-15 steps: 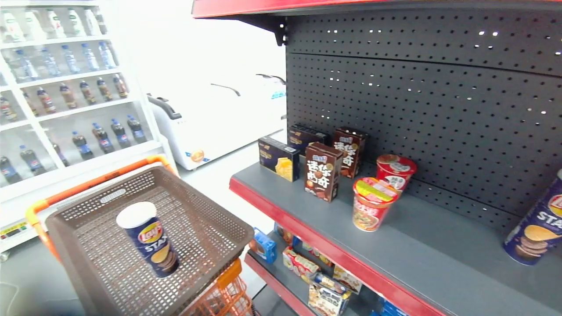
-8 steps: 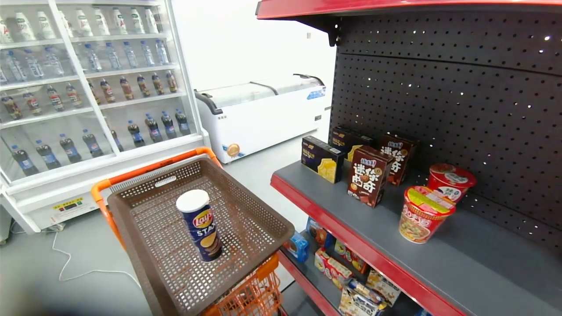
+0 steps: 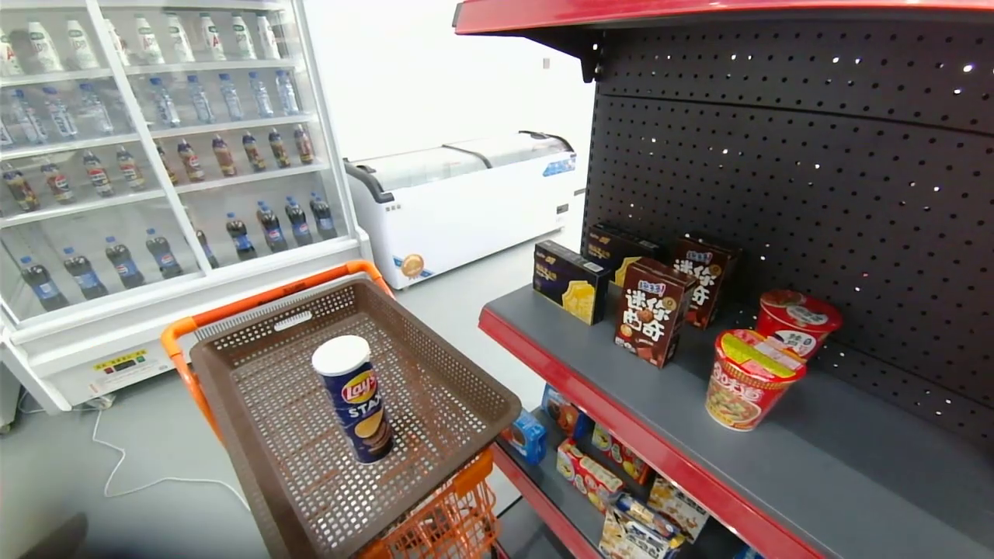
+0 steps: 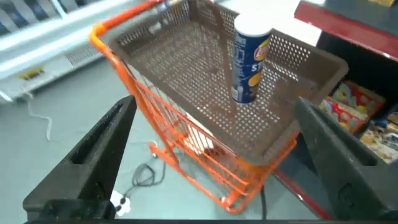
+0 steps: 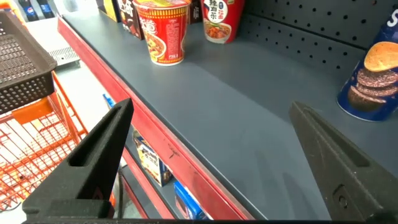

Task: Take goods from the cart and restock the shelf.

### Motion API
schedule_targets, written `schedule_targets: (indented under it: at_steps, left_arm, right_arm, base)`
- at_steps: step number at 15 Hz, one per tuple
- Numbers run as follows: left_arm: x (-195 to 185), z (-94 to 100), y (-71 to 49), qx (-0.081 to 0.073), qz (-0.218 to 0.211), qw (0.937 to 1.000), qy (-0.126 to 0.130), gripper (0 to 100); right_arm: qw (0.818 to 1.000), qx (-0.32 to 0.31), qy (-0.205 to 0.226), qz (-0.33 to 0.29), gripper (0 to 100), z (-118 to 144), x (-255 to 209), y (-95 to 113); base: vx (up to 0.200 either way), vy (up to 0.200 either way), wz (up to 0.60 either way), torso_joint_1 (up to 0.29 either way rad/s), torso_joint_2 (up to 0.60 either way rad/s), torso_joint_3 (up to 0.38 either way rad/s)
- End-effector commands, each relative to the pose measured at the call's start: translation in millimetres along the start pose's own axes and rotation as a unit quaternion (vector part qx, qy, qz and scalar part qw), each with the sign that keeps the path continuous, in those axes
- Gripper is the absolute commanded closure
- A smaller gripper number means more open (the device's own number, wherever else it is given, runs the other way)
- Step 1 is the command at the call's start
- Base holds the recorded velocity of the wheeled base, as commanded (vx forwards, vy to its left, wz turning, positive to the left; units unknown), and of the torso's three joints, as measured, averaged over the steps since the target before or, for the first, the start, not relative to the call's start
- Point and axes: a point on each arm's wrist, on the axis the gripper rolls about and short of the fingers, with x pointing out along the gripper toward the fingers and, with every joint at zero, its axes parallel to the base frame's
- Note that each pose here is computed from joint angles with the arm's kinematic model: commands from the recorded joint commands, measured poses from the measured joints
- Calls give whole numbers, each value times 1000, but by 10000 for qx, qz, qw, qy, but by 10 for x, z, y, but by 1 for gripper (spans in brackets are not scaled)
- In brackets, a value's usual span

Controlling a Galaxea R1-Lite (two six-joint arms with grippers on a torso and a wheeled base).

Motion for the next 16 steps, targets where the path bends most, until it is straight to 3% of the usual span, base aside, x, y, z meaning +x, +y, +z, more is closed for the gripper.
schedule_targets:
  at_steps: [1,6,8,12,16]
  left_arm:
    - [828,92,-58,-69,-493,9896,1351,0]
    - [1505,-228,-165,-70,-1186,9847,1271,0]
    - [1691,-342,-179,-98,-1224,9813,1483,0]
    - [2008,-526,-197,-120,-1202,9785,1673,0]
    - [2371,-744,-218,-155,-1270,9771,1702,0]
  right_arm:
    - [10000,-1,-2,0,0,0,0,0]
    - [10000,-1,-2,0,0,0,0,0]
    - [10000,-1,-2,0,0,0,0,0]
    - [10000,-1,-2,0,0,0,0,0]
    - [10000,-1,-2,0,0,0,0,0]
  base:
    - [0,0,0,0,0,0]
    - [0,0,0,0,0,0]
    - [0,0,0,0,0,0]
    - [0,0,0,0,0,0]
    - [0,0,0,0,0,0]
